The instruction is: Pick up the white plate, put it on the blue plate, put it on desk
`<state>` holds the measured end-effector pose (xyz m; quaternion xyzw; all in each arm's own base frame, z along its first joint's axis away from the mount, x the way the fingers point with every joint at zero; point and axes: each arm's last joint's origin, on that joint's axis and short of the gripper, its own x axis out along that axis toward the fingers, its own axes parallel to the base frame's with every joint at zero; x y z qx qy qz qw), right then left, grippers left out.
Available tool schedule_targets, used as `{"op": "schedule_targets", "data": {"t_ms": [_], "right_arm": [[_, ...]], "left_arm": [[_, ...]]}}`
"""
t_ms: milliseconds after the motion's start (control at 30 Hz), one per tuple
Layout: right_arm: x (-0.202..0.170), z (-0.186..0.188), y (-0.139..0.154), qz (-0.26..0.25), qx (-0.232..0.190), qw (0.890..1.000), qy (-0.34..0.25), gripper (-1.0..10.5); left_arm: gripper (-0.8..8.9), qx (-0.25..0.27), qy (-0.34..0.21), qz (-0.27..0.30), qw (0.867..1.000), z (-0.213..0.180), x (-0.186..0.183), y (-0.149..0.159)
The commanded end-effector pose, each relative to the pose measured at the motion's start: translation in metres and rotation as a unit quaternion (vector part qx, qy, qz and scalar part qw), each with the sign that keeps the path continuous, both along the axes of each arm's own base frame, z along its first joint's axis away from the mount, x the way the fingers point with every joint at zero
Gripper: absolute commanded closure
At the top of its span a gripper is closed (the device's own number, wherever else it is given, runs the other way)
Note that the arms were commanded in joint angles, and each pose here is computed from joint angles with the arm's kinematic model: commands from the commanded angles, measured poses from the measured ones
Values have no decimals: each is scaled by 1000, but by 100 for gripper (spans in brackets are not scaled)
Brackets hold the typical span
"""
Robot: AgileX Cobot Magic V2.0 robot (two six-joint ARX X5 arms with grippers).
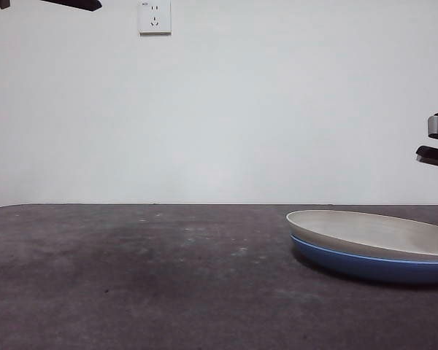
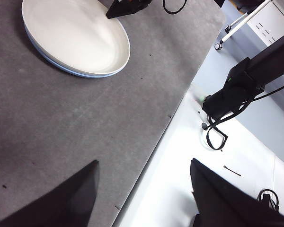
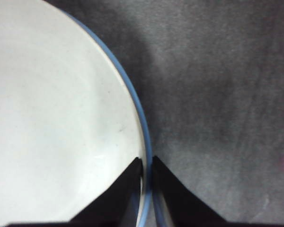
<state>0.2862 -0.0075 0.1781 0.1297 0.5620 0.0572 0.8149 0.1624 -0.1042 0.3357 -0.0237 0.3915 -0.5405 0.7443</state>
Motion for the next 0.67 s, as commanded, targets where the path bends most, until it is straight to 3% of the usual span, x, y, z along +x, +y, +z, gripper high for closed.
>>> {"op": "schedule_targets", "data": {"t_ms": [33,367,500,667], "right_arm": [[1,4,1,9,10,1000,-9,935],[-21,57,4,2,44,994,-104,935],[-25,66,8,5,74,990,-116,935],[-24,67,22,18,80,989,-120,935]], "left_arm": [[504,-5,-12,-7,1000,3,0,-1],[504,-6,-14,-7,1000,3,1,-2],[505,-6,-14,-8,1000,3,1,-2],[504,-6,-14,-7,1000,3,1,-2]]}}
